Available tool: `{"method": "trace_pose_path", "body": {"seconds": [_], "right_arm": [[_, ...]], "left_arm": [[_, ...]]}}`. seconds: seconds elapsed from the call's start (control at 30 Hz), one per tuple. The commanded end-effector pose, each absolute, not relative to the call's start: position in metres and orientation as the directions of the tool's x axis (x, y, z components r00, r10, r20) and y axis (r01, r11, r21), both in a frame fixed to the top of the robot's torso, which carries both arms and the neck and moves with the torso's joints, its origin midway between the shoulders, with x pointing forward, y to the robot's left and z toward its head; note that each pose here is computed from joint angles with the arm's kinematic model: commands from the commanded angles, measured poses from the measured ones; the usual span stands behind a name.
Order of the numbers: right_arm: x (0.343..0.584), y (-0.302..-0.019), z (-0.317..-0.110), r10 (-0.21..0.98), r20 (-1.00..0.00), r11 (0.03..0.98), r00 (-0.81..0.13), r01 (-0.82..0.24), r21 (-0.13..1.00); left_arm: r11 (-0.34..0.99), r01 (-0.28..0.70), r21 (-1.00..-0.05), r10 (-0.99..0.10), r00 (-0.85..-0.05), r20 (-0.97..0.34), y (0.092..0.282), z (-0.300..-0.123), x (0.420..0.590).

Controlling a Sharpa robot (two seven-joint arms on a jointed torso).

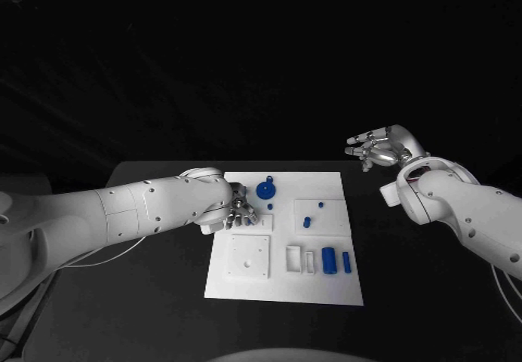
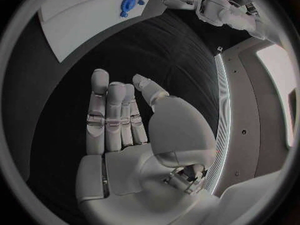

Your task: Assemble the parts on the task board

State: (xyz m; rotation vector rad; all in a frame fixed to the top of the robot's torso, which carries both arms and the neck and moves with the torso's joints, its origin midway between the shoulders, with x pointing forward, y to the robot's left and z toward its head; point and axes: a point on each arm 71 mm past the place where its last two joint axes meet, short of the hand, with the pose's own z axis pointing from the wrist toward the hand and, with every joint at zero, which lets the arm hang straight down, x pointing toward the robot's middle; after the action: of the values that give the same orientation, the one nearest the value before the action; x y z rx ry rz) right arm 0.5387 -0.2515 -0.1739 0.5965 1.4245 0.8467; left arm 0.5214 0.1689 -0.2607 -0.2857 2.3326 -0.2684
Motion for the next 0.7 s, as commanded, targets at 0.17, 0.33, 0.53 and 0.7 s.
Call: {"method": "trace_pose_path", "body": {"seconds": [0.17, 0.33, 0.53, 0.7], "right_arm": [[0.5389, -0.2508, -0.1738, 0.799, -0.599, 0.586, -0.058, -0.148, 0.797], [0.5390, -0.2508, -0.1740, 0.799, -0.599, 0.586, -0.058, -0.148, 0.797], [0.5391, -0.2504, -0.1742, 0.799, -0.599, 0.586, -0.059, -0.148, 0.797], [0.5393, -0.2505, -0.1745, 0.799, -0.599, 0.586, -0.060, -0.147, 0.797]], "left_arm": [[0.961, -0.103, -0.258, -0.252, -0.710, -0.657, 0.1672, -0.2637, 0.5194], [0.960, -0.103, -0.259, -0.253, -0.712, -0.655, 0.1671, -0.2638, 0.5191], [0.959, -0.106, -0.263, -0.258, -0.712, -0.653, 0.1680, -0.2637, 0.5192], [0.957, -0.113, -0.268, -0.267, -0.709, -0.653, 0.1698, -0.2634, 0.5199]]}}
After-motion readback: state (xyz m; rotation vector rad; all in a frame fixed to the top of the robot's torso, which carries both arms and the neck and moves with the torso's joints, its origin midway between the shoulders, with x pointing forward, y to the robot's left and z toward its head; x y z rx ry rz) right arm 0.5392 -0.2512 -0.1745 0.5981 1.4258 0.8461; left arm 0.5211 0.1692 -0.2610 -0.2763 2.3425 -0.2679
